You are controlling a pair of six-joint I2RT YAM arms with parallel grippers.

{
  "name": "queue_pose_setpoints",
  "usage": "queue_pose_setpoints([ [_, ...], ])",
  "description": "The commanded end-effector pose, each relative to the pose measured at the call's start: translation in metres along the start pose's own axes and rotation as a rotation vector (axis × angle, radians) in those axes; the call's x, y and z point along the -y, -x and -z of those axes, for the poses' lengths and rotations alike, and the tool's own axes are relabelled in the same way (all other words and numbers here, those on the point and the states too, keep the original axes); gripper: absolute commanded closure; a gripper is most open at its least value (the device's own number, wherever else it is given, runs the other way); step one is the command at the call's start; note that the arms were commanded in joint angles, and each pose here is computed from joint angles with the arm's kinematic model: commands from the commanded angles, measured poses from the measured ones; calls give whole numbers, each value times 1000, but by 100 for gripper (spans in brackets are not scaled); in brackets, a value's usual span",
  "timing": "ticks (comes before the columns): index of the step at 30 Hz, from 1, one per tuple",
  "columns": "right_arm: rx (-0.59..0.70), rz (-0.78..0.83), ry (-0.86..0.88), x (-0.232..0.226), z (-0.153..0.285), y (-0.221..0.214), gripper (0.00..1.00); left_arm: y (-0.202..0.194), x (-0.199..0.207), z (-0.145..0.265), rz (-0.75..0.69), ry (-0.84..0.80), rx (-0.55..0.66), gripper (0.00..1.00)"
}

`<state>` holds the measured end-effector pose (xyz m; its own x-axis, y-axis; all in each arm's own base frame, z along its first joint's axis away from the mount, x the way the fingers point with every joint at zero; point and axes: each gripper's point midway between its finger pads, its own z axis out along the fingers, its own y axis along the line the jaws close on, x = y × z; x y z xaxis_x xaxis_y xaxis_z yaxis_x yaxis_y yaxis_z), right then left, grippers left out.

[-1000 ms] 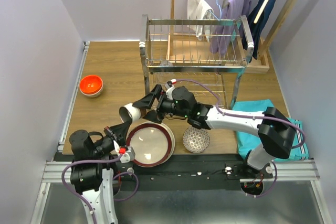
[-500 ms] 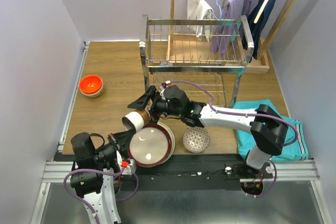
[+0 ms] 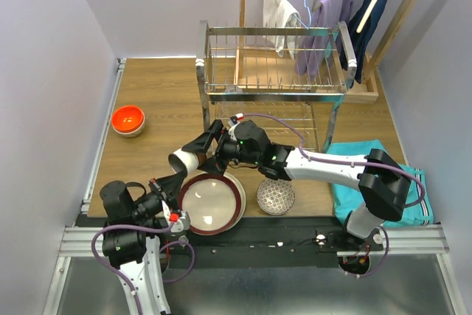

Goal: Load the mixed dishes into the dish rack
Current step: Pass the cup from the left arm to the right

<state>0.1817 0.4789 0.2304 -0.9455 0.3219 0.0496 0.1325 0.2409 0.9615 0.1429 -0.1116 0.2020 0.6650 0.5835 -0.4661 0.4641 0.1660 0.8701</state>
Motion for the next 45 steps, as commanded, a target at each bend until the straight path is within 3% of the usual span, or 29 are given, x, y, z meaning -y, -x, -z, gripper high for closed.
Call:
queue_pose_setpoints([
  [1,11,13,66,-22,8,1,0,42,10,9,-207,32,70,100],
  [7,22,13,68,-22,2,5,2,68,19,14,-213,11,132,100],
  [15,23,48,70,-24,4,4,24,59,17,13,-197,17,89,100],
  [24,35,105,83,-24,8,5,35,53,24,11,-187,4,94,100],
  [26,30,107,101,-30,10,4,27,51,27,11,-202,-3,85,100],
  [27,21,107,106,-32,11,2,13,50,31,11,-183,-11,80,100],
  [29,21,105,115,-36,14,2,6,45,32,11,-178,-13,55,100],
  [35,9,94,102,-34,10,0,5,32,27,10,-172,-3,14,100],
  [38,10,91,96,-33,8,1,13,28,21,9,-182,12,13,100],
  [42,2,88,93,-34,5,0,5,19,17,9,-199,20,-22,100],
  [45,0,82,86,-31,1,1,10,20,11,9,-205,37,-11,100],
])
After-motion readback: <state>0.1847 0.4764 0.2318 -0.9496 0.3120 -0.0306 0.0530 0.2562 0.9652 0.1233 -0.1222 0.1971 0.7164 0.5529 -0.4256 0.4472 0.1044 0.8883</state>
